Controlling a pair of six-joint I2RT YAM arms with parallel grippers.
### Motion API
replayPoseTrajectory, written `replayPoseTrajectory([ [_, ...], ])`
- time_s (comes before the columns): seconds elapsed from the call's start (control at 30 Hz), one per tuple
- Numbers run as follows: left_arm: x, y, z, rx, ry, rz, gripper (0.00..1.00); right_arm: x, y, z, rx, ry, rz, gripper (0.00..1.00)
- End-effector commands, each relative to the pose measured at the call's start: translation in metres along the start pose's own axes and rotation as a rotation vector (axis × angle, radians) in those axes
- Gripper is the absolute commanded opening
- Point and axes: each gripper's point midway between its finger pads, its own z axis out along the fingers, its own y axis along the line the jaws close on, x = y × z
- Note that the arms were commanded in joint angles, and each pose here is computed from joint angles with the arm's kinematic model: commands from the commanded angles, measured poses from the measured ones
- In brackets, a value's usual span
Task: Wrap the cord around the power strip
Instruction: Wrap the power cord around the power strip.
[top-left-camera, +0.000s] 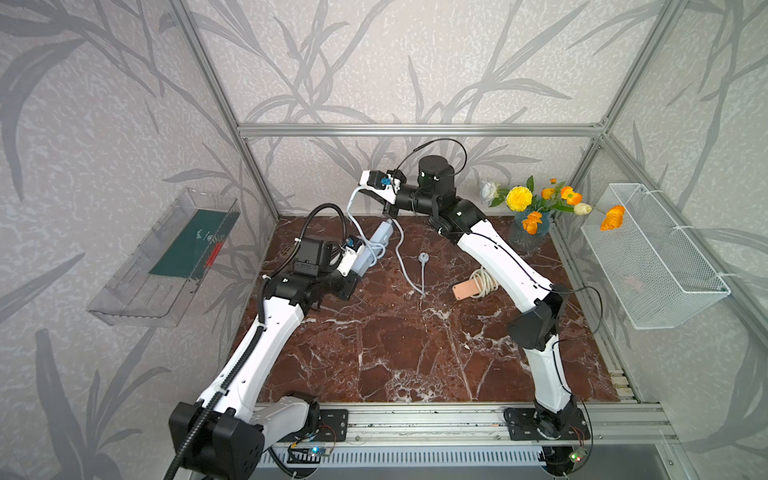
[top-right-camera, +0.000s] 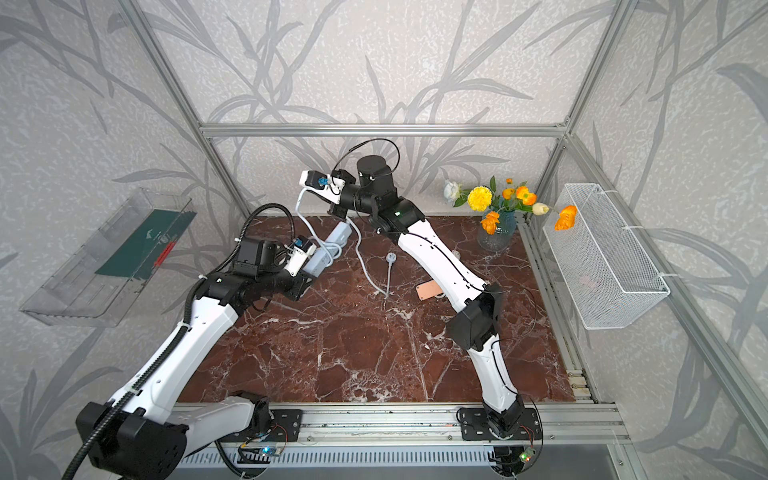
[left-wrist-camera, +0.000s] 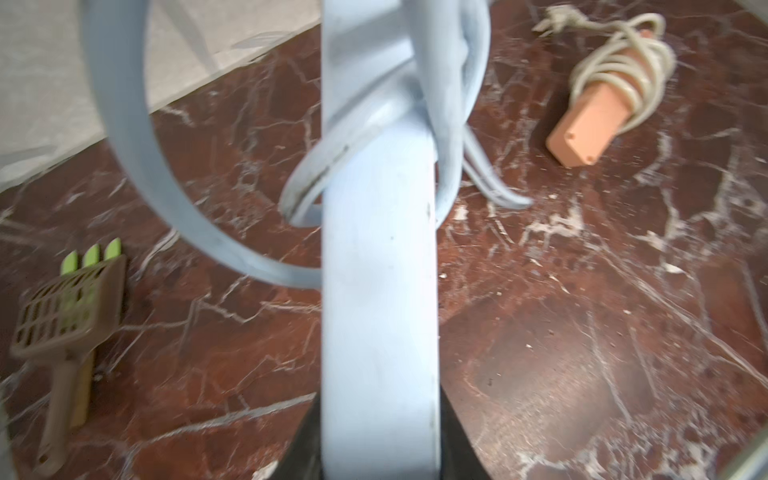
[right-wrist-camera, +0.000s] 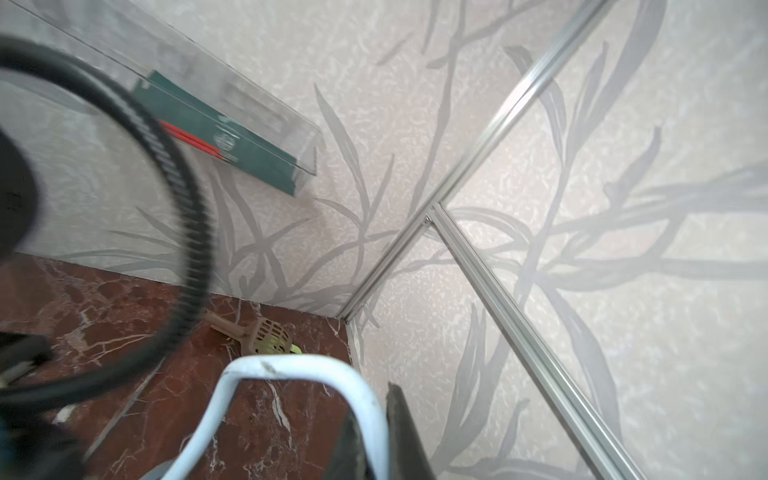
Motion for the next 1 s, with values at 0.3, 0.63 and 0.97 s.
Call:
replayPoseTrajectory([
  [0.3, -0.031, -0.102, -0.080, 0.385, -0.342, 0.265, 0.00, 0.081, -0.051, 0.001, 0.075, -0.070, 0.287, 0.00],
  [0.63, -0.100, -0.101, -0.143, 0.397, -0.644, 0.259, 0.00, 0.140, -0.034, 0.016, 0.045, -0.056, 0.570, 0.00],
  [0.97, -0.151, -0.065, -0.183, 0.180, -0.804, 0.181, 0.00, 0.161, 0.049, 0.049, 0.046, 0.034, 0.660, 0.36],
])
